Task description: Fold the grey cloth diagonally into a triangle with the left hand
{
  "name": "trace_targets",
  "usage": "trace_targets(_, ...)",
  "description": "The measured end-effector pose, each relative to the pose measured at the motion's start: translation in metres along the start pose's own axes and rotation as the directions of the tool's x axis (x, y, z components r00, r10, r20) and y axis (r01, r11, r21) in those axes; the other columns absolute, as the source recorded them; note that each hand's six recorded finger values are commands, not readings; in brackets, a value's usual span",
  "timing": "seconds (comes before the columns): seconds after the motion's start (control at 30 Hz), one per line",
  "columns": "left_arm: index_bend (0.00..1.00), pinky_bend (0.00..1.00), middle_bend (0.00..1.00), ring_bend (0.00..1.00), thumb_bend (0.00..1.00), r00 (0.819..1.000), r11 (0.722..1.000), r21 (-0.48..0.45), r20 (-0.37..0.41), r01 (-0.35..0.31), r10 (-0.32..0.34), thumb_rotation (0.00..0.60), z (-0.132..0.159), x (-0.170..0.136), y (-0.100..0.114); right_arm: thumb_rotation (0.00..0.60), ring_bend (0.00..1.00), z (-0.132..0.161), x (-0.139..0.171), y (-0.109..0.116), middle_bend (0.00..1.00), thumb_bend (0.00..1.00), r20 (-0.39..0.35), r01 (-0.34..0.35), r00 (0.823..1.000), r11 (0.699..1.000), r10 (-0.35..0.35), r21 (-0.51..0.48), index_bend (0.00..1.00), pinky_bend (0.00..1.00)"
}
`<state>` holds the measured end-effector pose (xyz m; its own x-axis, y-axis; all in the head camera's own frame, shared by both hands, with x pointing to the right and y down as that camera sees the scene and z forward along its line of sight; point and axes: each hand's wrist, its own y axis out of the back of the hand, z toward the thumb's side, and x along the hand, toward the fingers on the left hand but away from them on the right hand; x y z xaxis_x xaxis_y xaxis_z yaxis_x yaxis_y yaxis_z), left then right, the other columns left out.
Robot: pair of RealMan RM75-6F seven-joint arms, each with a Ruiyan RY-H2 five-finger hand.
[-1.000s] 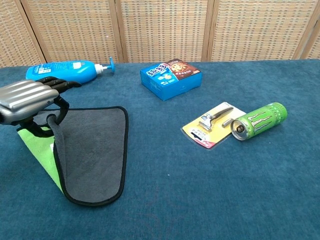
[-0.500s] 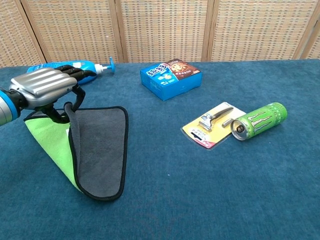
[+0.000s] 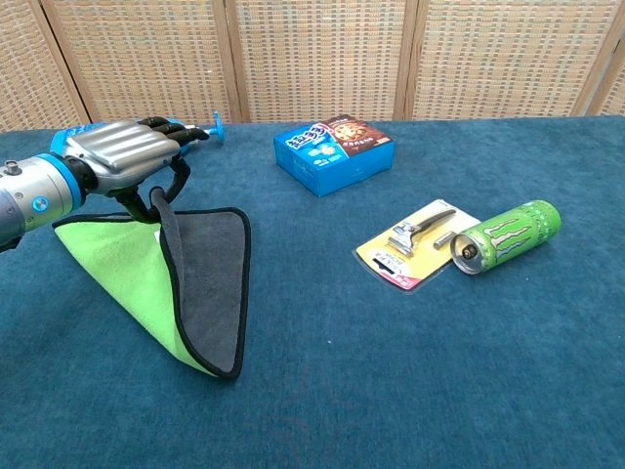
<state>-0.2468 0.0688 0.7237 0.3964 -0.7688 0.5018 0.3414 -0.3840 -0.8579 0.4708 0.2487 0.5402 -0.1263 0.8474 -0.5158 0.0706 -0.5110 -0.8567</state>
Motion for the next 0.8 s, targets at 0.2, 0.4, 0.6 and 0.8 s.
trace_targets(0.2, 0.63, 0.0, 0.0, 0.0, 0.31, 1.0, 1.0, -0.001, 0.0, -0.011, 0.011, 0.6, 0.004, 0.011, 0.004, 0.6, 0.0, -0.001, -0.001, -0.001, 0.0, 0.0, 0.001, -0.005, 1.0, 1.0, 0.005, -0.001, 0.0, 0.0)
trace_targets(0.4, 0.63, 0.0, 0.0, 0.0, 0.31, 1.0, 1.0, 0.006, 0.014, -0.025, 0.025, 0.6, 0.009, 0.017, 0.01, 0.6, 0.0, 0.0, -0.001, -0.002, 0.0, 0.0, 0.0, -0.007, 1.0, 1.0, 0.007, 0.001, 0.0, 0.0)
trace_targets(0.6, 0.63, 0.0, 0.0, 0.0, 0.32, 0.999, 0.999, 0.02, 0.03, -0.026, 0.026, 0.6, 0.017, 0.02, 0.012, 0.6, 0.0, -0.001, 0.0, -0.002, 0.0, 0.0, 0.0, -0.005, 1.0, 1.0, 0.005, -0.002, 0.0, 0.0)
trace_targets(0.8, 0.23, 0.0, 0.0, 0.0, 0.32, 1.0, 0.999, 0.042, 0.019, -0.009, 0.008, 0.6, 0.018, 0.021, 0.007, 0.6, 0.0, -0.001, 0.0, 0.0, 0.0, 0.0, -0.001, -0.001, 1.0, 1.0, 0.001, -0.005, 0.0, 0.0)
